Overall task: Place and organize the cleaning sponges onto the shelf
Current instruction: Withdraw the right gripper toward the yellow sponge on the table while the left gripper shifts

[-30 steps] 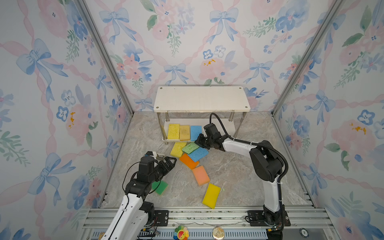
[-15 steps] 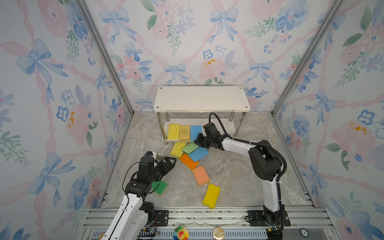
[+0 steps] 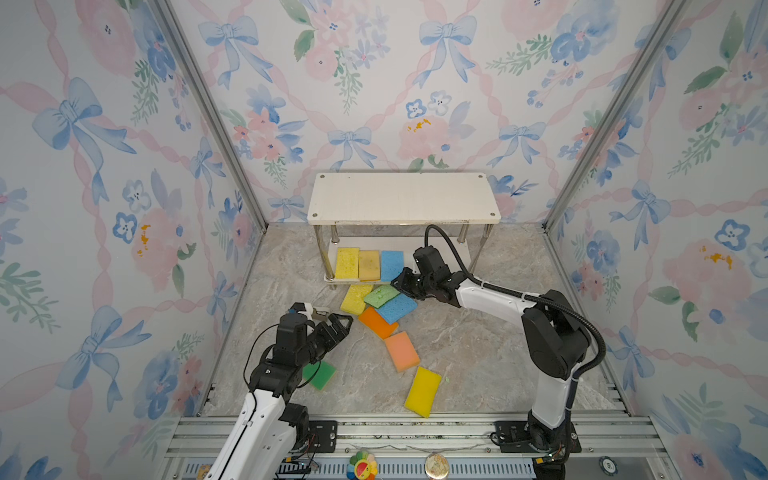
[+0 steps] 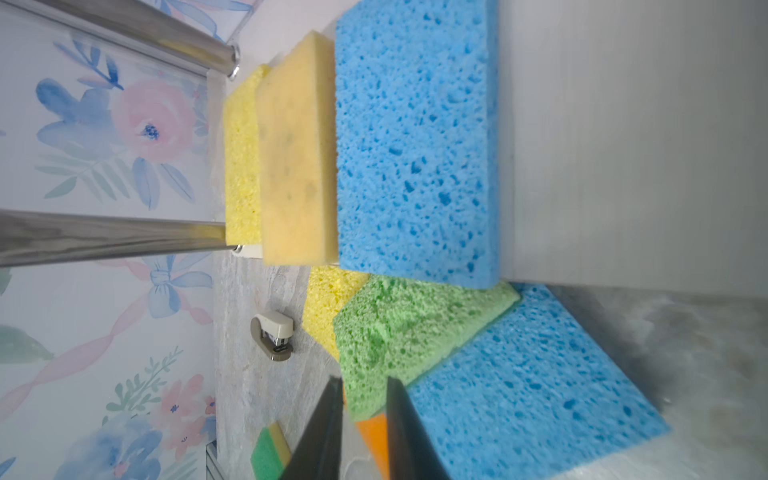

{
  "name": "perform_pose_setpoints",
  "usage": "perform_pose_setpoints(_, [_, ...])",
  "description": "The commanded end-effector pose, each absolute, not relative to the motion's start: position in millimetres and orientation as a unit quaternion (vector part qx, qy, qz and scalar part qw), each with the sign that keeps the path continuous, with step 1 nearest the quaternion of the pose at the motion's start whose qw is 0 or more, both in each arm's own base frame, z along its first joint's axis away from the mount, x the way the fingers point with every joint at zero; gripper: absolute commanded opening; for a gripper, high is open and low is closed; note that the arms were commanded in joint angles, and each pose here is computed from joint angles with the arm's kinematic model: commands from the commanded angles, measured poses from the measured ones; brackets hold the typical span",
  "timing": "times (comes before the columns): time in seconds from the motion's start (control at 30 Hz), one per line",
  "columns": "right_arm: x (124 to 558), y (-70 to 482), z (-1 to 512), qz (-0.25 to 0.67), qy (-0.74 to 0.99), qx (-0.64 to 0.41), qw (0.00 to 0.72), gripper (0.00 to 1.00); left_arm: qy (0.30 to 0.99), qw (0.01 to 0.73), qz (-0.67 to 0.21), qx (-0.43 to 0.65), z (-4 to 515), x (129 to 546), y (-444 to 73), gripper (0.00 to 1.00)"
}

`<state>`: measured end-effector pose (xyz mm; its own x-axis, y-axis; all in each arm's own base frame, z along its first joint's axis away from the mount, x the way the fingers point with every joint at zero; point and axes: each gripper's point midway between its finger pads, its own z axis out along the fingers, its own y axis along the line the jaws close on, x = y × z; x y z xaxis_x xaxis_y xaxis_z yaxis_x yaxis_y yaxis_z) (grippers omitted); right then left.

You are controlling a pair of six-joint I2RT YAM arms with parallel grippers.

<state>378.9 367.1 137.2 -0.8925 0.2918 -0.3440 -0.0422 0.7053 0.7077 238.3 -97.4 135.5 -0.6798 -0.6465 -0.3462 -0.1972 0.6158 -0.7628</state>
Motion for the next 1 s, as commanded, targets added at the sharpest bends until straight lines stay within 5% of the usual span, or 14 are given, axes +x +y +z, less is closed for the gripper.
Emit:
perform_pose_setpoints(0.0, [351.8,359.8,140.0,0.362,0.907,0.057,0.210,0.29,0.847,0.306,-0.357,-0.247,134.2,238.4,-97.8,0.98])
perform_pose_setpoints(0.47, [258.5,327.7,102.2,0.302,0.949,-0.005,0.087,0.55,0.887,0.241,-0.320,-0.230,120.0,261.3,-120.2,0.98])
perform_pose_setpoints(0.97, [157.0,275.9,87.5,0.185,0.981,0.040,0.047,0.74,0.915,0.204,-0.329,-0.110,100.7,241.4,-172.1,0.98])
